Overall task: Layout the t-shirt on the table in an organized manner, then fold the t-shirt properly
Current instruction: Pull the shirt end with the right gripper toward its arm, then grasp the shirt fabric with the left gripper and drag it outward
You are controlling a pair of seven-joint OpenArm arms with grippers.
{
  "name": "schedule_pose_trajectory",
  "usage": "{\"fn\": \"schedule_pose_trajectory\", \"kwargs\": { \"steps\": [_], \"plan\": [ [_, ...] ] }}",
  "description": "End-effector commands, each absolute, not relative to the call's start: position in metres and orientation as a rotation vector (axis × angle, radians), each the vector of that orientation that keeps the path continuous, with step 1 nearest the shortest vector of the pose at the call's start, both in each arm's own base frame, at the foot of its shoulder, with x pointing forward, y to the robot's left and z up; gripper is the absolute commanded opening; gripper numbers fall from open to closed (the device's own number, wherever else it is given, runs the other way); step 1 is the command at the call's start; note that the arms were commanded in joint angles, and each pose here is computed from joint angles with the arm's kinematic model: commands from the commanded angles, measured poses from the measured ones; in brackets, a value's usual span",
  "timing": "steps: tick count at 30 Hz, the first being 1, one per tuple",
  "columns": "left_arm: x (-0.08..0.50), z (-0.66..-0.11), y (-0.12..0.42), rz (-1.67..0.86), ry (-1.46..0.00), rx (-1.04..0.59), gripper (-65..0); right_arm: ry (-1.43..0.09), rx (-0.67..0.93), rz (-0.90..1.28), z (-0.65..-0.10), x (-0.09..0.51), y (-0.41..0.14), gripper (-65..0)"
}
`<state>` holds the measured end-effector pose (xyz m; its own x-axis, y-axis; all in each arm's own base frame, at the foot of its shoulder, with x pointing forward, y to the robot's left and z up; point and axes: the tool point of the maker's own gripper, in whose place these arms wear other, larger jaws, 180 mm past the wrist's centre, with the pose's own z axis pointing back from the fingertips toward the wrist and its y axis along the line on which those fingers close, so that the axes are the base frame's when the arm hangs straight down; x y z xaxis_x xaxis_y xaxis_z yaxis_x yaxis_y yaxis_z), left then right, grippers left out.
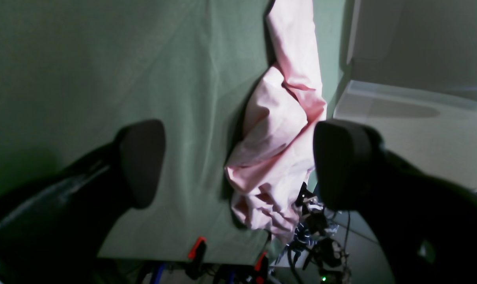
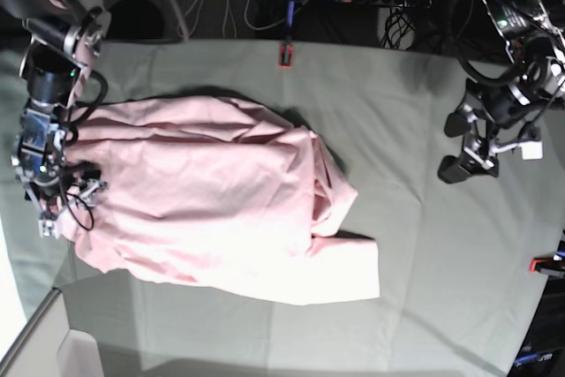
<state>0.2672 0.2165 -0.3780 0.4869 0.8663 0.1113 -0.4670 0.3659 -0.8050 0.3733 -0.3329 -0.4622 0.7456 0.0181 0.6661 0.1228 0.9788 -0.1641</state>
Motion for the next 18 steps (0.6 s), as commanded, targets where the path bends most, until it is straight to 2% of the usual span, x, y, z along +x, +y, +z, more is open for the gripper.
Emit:
{"fn": "schedule_pose_trajectory", "kwargs": {
  "steps": [1,3,4,6,7,9,10,12,18],
  "plan": [
    [0.274,-0.364,0.216,0.931,-0.611,-0.849,-7.7,-0.781,-0.219,-0.059,-0.445,0.388,-0.339,-20.6],
    [0.274,-0.364,0.216,0.931,-0.611,-0.849,-7.7,-0.781,-0.217,-0.057,-0.446,0.388,-0.339,-26.8],
    [0.274,-0.364,0.216,0.931,-0.611,-0.849,-7.7,-0.780,-0.210,-0.051,-0.446,0.388,-0.337,-33.5],
    [0.274,-0.364,0.216,0.931,-0.611,-0.849,-7.7,-0.787,-0.201,-0.048,-0.444,0.391,-0.335,-51.6],
    [0.274,-0.363,0.216,0.930,-0.612,-0.849,-7.7,-0.789,-0.206,-0.058,-0.443,0.391,-0.337,-63.4],
    [0.274,-0.363,0.216,0.929,-0.613,-0.849,-7.7,-0.820,-0.229,-0.074,-0.430,0.400,-0.345,-65.0],
    [0.274,-0.363,0.216,0.930,-0.612,-0.849,-7.7,-0.850,-0.252,-0.092,-0.417,0.404,-0.356,-63.2],
    [0.275,-0.363,0.215,0.929,-0.612,-0.851,-7.7,-0.925,-0.296,-0.173,-0.388,0.403,-0.386,-65.0],
    [0.292,-0.357,0.191,0.854,-0.598,-0.884,-7.5,-1.172,-0.484,-0.400,-0.276,0.383,-0.475,-65.0]
  ]
}}
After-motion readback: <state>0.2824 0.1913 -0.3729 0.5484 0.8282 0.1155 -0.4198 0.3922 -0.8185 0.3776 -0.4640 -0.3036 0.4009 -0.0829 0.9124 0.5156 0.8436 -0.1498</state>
